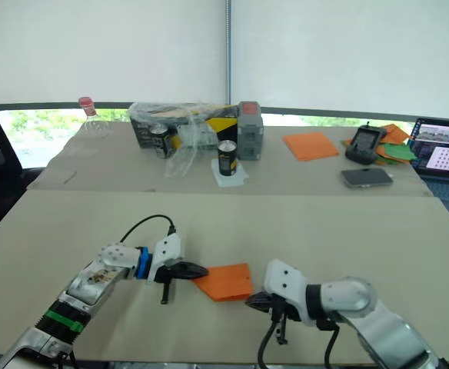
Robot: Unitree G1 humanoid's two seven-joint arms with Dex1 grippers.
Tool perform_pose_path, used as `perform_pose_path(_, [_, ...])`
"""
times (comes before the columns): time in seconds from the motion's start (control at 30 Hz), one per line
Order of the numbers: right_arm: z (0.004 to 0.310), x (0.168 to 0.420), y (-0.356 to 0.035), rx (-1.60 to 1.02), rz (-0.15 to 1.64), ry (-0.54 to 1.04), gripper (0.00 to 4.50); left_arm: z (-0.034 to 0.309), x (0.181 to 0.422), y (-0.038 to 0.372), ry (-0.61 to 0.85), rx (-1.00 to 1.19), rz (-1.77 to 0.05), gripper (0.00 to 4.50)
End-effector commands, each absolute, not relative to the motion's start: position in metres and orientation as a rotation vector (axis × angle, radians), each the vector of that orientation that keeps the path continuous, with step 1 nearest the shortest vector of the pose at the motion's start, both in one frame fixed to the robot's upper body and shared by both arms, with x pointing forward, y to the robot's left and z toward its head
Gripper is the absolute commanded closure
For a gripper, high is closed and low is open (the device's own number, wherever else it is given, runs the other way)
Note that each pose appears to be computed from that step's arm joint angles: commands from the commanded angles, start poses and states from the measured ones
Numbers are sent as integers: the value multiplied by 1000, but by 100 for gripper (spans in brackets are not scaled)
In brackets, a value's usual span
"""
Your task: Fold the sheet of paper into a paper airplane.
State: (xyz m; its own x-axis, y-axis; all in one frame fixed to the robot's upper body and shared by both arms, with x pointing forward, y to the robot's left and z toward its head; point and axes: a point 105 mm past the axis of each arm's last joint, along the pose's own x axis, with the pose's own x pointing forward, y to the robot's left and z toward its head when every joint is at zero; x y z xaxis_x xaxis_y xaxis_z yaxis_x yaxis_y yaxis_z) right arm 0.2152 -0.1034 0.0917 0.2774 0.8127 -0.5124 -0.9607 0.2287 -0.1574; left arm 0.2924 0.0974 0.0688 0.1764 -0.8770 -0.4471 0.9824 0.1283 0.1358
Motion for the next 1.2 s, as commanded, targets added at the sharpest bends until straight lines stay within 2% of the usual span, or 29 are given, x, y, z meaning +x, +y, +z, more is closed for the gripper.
perform_pose_path(0.03, [94,218,-99,-549,1261,292,449,45,287,110,399,480,-1361,450])
perform_pose_path(0.17, [111,221,-98,-510,1248,215,449,47,285,109,388,470,-1377,450])
perform_pose_path(0.27, [122,211,-103,-497,1298,210,370,49,281,107,373,476,-1421,450])
perform_pose_path(0.5, [110,228,-116,-922,1232,14,125,52,289,105,357,508,-1443,450])
perform_pose_path(0.63, [101,238,-113,-1028,1198,-79,125,55,291,103,345,510,-1451,450])
perform_pose_path(0.8, [92,241,-110,-1063,1189,-114,125,58,292,107,343,519,-1445,450])
perform_pose_path(1.1, [97,245,-108,-1044,1191,-137,125,61,295,109,337,527,-1442,450])
perform_pose_path(1.2, [99,243,-106,-1035,1195,-141,203,62,296,109,335,528,-1439,450])
